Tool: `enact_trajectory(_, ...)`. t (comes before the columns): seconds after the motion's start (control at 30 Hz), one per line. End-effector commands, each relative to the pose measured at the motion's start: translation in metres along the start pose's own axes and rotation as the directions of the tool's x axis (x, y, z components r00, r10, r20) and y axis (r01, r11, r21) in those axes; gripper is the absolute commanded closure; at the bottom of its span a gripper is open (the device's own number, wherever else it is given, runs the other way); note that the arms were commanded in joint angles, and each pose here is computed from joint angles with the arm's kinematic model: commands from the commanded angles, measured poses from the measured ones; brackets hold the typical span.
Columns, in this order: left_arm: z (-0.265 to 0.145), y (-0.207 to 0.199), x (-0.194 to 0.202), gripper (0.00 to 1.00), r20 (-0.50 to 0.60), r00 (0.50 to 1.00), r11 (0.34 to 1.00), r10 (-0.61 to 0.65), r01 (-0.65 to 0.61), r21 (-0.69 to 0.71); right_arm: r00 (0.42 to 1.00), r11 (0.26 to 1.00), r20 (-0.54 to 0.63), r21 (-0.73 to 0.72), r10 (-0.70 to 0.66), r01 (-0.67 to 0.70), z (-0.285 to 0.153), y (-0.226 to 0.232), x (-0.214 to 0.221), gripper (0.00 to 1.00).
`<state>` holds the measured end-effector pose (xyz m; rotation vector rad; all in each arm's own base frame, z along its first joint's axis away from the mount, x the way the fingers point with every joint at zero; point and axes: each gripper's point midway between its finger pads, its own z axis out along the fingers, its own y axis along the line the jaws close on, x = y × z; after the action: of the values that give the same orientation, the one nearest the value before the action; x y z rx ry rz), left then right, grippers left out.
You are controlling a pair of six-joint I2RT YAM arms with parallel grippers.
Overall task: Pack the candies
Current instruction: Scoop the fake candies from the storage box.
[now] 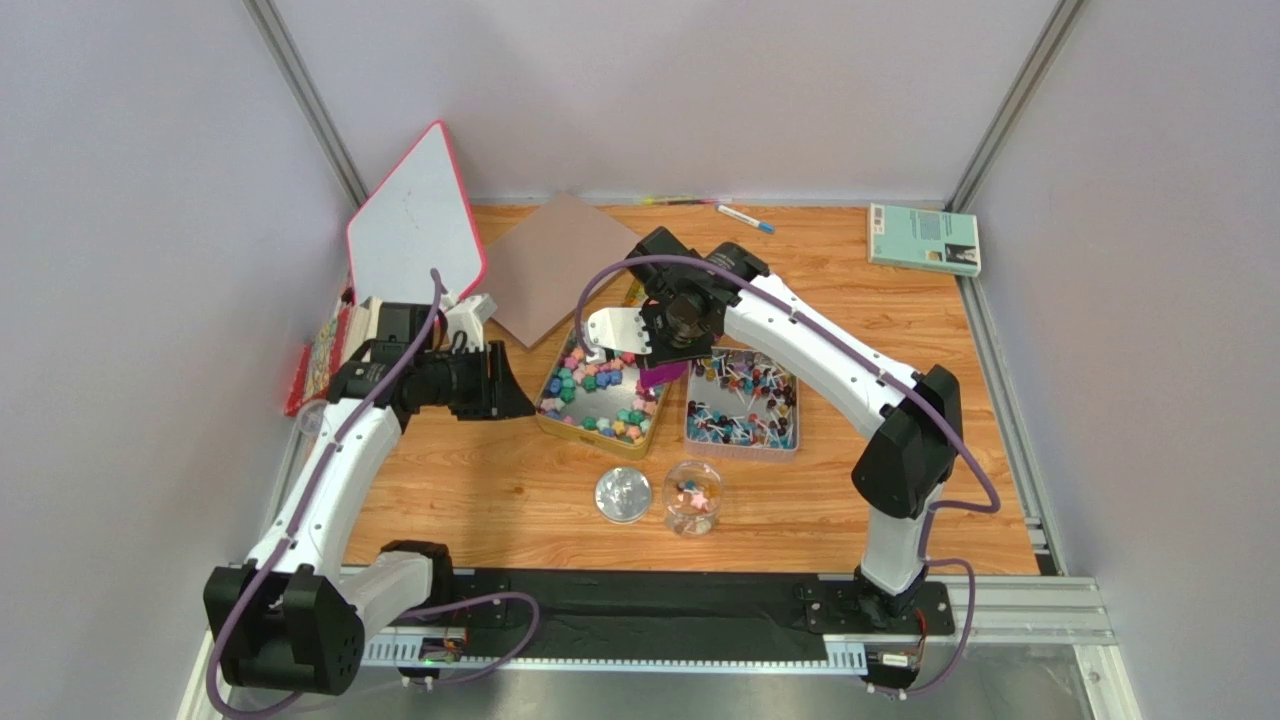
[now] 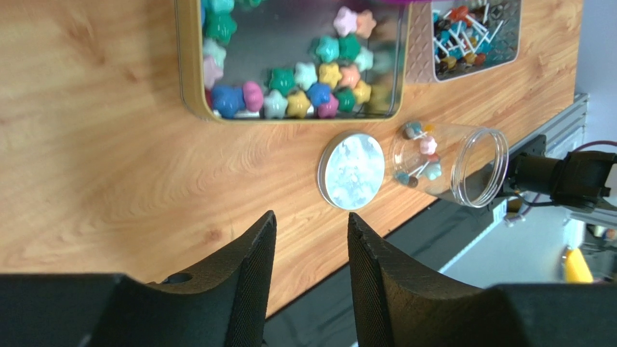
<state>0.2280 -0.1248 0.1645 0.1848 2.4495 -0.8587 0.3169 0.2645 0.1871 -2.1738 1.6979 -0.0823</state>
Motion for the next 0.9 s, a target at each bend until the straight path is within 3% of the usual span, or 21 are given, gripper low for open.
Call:
enact_trajectory(0.0,0.003,0.000,0.002,0.52,-0.005,0.993,0.993,-0.119,0.119,-0.005,0.997,0.996,-0.060,0.069,-0.056,0.060,-0.009,-0.018,0.007,1.00)
enact_trajectory(0.37,0.012,-0.002,0.005,0.54,-0.024,0.985,0.985,-0.169,0.170,0.037,0.991,0.992,-0.101,0.083,-0.083,0.092,0.032,-0.043,-0.002,1.00)
enact_trajectory(0.87,0.009,0.010,0.010,0.54,-0.009,0.977,0.976,-0.215,0.215,0.023,0.959,0.964,-0.108,0.019,-0.260,0.264,0.073,-0.048,-0.006,1.00)
